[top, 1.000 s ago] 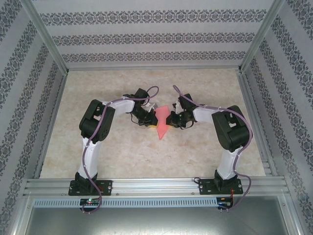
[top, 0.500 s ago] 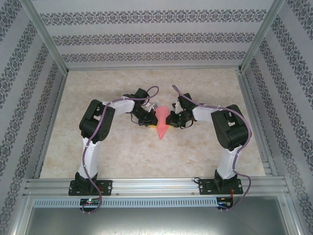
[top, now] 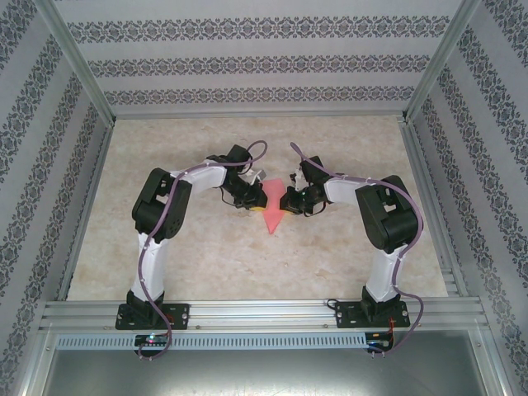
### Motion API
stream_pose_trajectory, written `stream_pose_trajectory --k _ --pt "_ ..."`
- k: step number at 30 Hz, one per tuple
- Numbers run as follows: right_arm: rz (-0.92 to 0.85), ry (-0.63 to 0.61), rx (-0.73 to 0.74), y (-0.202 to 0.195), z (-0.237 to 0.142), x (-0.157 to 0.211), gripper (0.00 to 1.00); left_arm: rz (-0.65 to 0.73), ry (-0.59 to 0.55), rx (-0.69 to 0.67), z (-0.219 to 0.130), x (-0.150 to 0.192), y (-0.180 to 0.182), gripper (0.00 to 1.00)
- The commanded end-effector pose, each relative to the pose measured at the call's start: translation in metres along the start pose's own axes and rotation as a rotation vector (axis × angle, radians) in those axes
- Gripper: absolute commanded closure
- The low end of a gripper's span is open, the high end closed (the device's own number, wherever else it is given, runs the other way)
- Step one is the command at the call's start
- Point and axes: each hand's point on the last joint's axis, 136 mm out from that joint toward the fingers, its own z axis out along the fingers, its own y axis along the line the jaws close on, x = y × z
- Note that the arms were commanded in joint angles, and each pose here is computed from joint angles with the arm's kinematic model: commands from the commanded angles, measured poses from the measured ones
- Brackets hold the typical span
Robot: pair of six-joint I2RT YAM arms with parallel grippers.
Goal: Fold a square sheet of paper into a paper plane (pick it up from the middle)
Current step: Third fold the triangle at the center of the table.
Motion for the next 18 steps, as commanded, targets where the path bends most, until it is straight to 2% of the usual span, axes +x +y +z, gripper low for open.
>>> stream_pose_trajectory --k 1,6,18 --pt "0.031 0.065 0.088 -0.025 0.012 0.019 0.91 0.051 -0.055 0.021 -0.023 -0.005 -0.035 0.85" --pt "0.049 0.058 0.06 -0.021 0.013 0.019 0.92 0.068 -0.024 0.03 -0.015 0.008 -0.047 0.85" --pt "0.082 0.073 -0.02 -0.014 0.015 0.023 0.92 0.106 0.048 -0.02 0.021 0.042 -0.047 0.86"
